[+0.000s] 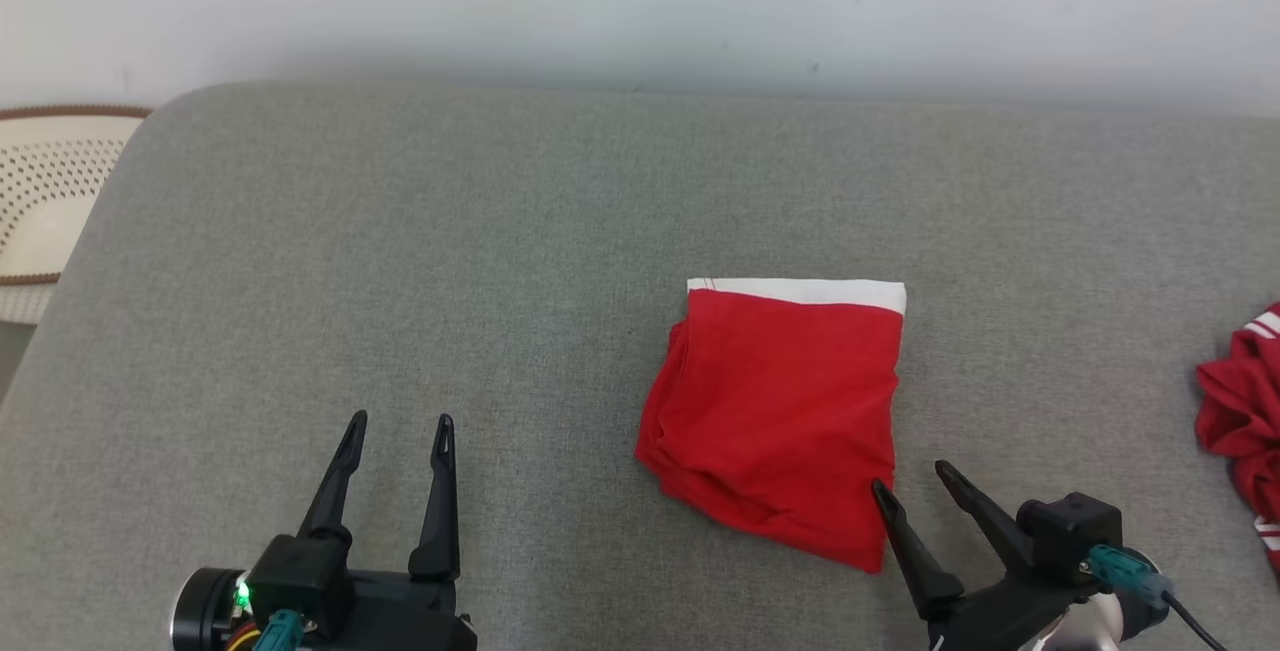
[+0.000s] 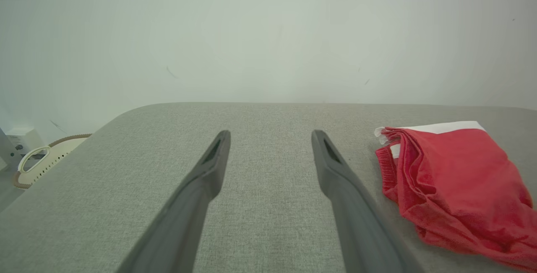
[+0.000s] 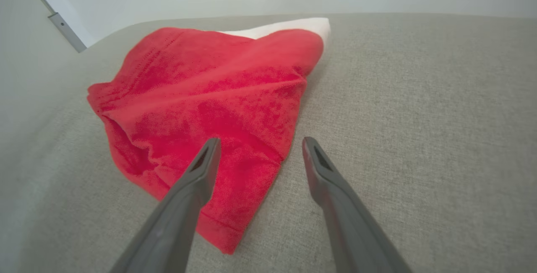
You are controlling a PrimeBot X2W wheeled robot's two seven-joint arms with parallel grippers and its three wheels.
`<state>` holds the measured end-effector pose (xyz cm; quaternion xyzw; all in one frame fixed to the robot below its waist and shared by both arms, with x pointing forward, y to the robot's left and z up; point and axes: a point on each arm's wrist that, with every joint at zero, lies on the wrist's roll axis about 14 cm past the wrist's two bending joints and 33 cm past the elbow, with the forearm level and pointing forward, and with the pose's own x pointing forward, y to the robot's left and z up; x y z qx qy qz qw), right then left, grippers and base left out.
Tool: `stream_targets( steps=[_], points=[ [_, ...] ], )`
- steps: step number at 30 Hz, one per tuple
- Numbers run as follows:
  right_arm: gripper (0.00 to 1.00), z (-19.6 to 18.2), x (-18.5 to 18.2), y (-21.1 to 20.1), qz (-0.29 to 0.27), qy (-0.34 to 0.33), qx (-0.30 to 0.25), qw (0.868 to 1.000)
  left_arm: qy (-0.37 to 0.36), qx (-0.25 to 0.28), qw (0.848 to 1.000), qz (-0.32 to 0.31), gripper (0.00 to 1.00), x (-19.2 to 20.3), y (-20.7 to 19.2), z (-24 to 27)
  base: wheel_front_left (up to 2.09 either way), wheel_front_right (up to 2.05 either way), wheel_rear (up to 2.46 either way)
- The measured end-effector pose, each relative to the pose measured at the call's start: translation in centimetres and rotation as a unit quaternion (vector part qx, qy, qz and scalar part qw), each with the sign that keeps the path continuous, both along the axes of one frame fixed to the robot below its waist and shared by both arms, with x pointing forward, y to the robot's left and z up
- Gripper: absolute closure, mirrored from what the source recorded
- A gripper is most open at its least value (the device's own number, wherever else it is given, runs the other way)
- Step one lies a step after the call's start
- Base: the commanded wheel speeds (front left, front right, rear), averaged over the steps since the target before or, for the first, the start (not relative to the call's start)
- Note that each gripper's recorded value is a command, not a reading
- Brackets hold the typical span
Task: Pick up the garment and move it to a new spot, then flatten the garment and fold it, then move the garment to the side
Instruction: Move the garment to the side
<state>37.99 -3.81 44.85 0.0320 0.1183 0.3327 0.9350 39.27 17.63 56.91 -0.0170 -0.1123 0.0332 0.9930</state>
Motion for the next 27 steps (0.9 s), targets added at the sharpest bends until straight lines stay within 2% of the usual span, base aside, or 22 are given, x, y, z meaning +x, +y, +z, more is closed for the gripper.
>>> stream_targets(
  steps=[11,12,13,14,15,20,27],
  points=[
    [0.0,-4.7,0.1,2.0,0.034,0.063,-0.03,0.997,0.009,0.004,1.0,0.0,0.0,0.9,-0.1,-0.7,0.0,0.0,0.0],
    [0.27,-4.8,0.0,2.2,0.039,0.065,-0.031,0.997,0.009,0.004,1.0,-0.001,0.0,1.0,-0.2,-0.7,0.0,0.0,0.0],
    [0.65,-4.9,0.0,2.4,0.042,0.064,-0.031,0.997,0.009,0.004,1.0,-0.002,0.0,1.1,-0.2,-0.7,0.0,0.0,0.0],
    [0.91,-5.0,0.0,2.5,0.042,0.067,-0.028,0.996,0.009,0.004,1.0,-0.003,0.0,1.2,-0.3,-0.7,0.0,0.0,0.0],
    [1.0,-5.1,0.1,2.5,0.041,0.07,-0.027,0.996,0.008,0.003,1.0,-0.004,0.0,1.2,-0.4,-0.7,0.0,0.0,0.0],
    [1.0,-4.9,0.5,1.9,0.024,0.069,-0.011,0.997,0.007,0.003,1.0,-0.006,0.0,1.5,-0.6,-0.7,0.0,0.0,0.0],
    [1.0,-4.6,1.0,-2.0,-0.03,0.054,-0.015,0.998,0.0,0.003,1.0,-0.028,0.0,2.3,-2.1,-0.5,0.0,0.0,0.0]
  ],
)
